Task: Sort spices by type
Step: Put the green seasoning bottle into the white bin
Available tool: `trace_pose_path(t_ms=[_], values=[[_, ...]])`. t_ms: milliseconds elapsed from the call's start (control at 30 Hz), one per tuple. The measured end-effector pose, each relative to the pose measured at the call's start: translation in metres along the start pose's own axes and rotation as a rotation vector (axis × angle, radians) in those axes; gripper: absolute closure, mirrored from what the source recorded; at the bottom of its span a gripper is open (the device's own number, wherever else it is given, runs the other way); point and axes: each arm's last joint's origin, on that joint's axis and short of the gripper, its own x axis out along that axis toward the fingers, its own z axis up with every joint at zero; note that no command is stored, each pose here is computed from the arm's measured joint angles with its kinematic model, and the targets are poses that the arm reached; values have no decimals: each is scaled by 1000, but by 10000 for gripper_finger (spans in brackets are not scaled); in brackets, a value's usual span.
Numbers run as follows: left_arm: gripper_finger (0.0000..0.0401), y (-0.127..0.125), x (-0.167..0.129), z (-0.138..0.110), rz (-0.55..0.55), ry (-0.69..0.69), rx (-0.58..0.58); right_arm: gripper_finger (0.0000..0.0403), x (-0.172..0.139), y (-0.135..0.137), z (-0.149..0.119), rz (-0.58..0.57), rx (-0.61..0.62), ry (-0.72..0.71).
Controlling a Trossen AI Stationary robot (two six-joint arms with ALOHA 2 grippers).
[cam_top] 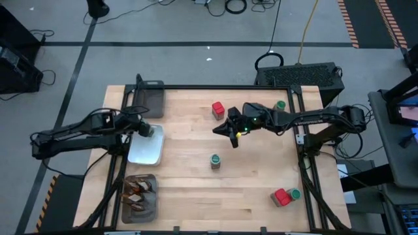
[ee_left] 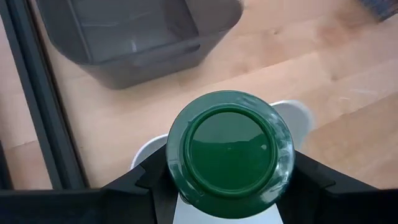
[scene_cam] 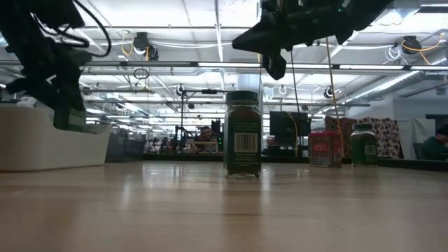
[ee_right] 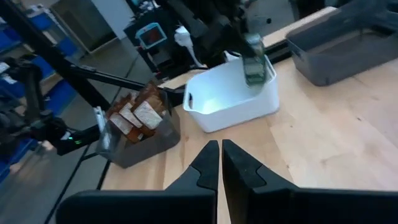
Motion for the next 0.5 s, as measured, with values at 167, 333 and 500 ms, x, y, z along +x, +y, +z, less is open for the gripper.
trace_pose_path(t_ms=[167,333,500], values=[[197,0,12,-4,33,10,8,403,-1,-1,9,24,-6,-10],[197,-1,15,-3,68,-2,6,403,-1,-2,9,38,-8,-3],[197,-2,18,-2,91,15,4,403,-1,-2,9,40,-5,-1]])
